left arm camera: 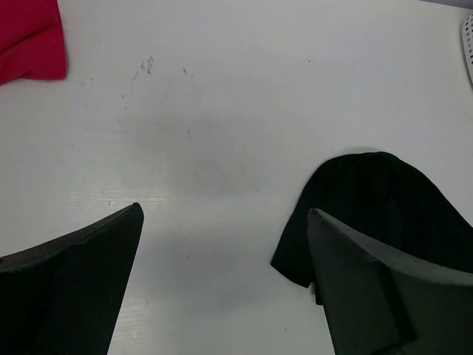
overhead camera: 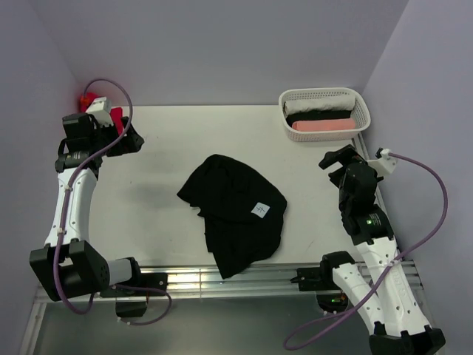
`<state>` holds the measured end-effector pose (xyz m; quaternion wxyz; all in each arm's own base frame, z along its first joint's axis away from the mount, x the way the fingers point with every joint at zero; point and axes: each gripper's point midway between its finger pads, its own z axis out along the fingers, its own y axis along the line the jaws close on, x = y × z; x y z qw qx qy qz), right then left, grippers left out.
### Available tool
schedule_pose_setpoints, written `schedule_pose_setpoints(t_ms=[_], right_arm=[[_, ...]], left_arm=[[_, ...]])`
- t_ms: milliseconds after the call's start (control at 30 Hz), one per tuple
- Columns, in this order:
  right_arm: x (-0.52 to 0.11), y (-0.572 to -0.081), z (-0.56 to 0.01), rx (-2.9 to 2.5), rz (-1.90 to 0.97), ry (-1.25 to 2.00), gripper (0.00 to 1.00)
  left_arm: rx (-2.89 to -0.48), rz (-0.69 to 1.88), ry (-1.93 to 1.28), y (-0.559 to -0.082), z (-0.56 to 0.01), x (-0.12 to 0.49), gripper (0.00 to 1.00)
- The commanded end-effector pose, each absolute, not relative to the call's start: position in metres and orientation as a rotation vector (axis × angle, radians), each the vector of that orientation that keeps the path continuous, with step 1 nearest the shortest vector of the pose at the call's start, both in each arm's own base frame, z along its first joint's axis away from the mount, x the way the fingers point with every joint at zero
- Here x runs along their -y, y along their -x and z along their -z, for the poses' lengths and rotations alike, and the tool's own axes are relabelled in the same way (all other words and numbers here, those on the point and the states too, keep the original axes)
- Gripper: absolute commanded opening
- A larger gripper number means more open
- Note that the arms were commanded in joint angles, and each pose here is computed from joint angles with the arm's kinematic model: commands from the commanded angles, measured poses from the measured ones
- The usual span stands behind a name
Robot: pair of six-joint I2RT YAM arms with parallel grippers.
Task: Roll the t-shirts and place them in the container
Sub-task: Flatten the tshirt
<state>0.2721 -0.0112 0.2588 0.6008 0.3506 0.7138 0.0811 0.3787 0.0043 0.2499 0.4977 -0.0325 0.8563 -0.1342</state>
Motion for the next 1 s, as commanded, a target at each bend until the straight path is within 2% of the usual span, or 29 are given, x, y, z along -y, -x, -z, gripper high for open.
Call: schedule_pose_setpoints(t_ms=[0,233,333,433,533,633,700,967], right_arm=[[0.014,-0.268,-0.276,-1.627,-0.188,-0.815,1.00],[-0.006,-0.270,-0.267,-1.752,-0.233,-0.691,0.98],[-0.035,-0.281,-0.248,-1.860,-0.350,-0.641,0.92],[-0.059,-0.287,-0.227,-1.938,-0.384,-0.650,0.91],[-0.108,-0.280,-0.207,-2.033,-0.436,-0.591,0.90],[-0.163,-0.249,-0.178,-2.156,-0.499,-0.497,0.90],[-0.178,-0.233,-0.163,-2.197,-0.526,-0.492,0.89],[-0.194,-0.151,-0.097,-2.368,-0.578,-0.618,0.85]], left_arm=[[-2.051,0.340,0.034,-0.380,-0.263,0.000,0.99],[-2.067,0.362,0.022,-0.380,-0.260,0.003,0.99],[-2.077,0.389,0.014,-0.380,-0.256,0.006,0.99],[-2.090,0.413,0.008,-0.381,-0.252,0.010,0.99],[-2.117,0.418,0.002,-0.381,-0.245,0.012,0.99],[-2.136,0.417,-0.013,-0.380,-0.239,0.015,0.99],[-2.149,0.420,-0.021,-0.379,-0.234,0.017,0.99],[-2.181,0.431,-0.059,-0.379,-0.225,0.025,0.99]])
